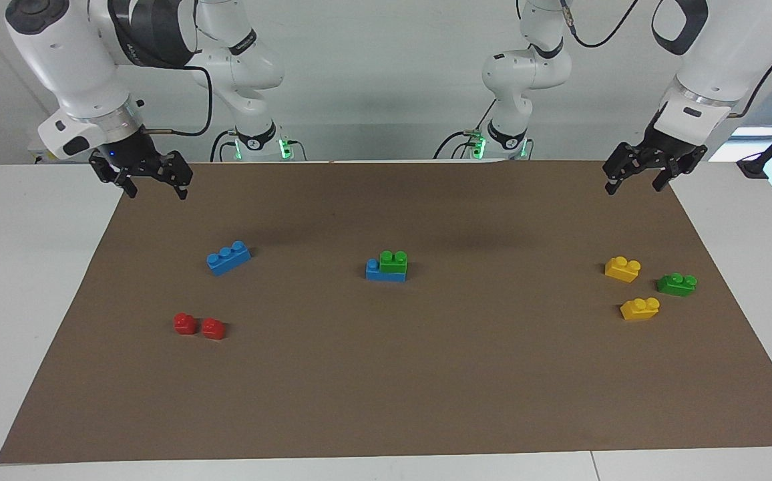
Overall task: Remove green block with left arm and hold with right
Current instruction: 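Raise both grippers from rest and move them toward the table center, then reach the left gripper toward the green block while the right gripper approaches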
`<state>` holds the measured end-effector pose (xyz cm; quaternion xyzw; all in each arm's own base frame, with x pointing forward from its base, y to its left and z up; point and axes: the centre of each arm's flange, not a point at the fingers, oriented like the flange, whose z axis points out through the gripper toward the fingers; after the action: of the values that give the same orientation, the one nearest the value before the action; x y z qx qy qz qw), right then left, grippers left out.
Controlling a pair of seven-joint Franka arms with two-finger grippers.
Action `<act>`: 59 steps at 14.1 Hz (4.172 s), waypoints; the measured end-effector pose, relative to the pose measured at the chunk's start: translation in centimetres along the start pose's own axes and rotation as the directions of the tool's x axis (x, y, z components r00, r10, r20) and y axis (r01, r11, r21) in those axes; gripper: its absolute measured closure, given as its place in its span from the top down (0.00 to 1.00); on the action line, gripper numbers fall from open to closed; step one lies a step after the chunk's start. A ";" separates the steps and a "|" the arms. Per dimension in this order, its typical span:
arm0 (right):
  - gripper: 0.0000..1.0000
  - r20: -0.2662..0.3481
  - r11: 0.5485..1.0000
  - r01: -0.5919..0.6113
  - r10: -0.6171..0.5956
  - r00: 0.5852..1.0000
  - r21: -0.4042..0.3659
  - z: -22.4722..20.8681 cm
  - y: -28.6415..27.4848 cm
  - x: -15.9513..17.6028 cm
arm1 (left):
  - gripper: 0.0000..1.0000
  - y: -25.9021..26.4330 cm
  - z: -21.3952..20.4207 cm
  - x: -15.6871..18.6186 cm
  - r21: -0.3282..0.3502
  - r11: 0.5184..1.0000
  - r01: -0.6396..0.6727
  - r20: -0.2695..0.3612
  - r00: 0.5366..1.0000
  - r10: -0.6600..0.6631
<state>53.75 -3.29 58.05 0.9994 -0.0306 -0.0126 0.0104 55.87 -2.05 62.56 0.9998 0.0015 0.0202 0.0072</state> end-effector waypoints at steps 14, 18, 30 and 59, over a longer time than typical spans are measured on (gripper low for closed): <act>1.00 -0.089 0.997 -0.080 0.081 0.993 0.010 -0.6 -0.7 1.0 | 1.00 0.6 0.5 -0.9 0.003 0.998 0.059 0.031 0.998 -0.059; 1.00 -0.056 0.872 -0.486 0.489 0.871 0.052 0.3 -0.9 0.9 | 1.00 4.4 1.6 -1.9 0.016 0.965 0.262 0.056 0.963 -0.263; 1.00 0.170 0.248 -0.968 0.953 0.250 0.035 1.7 -8.6 -1.3 | 1.00 14.1 5.0 -5.5 0.015 0.539 0.842 0.064 0.537 -0.841; 1.00 0.676 0.220 -0.972 0.705 0.214 0.078 17.6 -15.1 -3.8 | 1.00 29.5 16.0 -9.2 -0.030 0.131 0.991 0.072 0.132 -0.989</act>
<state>50.41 11.68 40.22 0.7176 -0.5979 -0.2566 -0.2484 47.43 -31.79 46.64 0.7506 0.6585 -0.0067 0.0539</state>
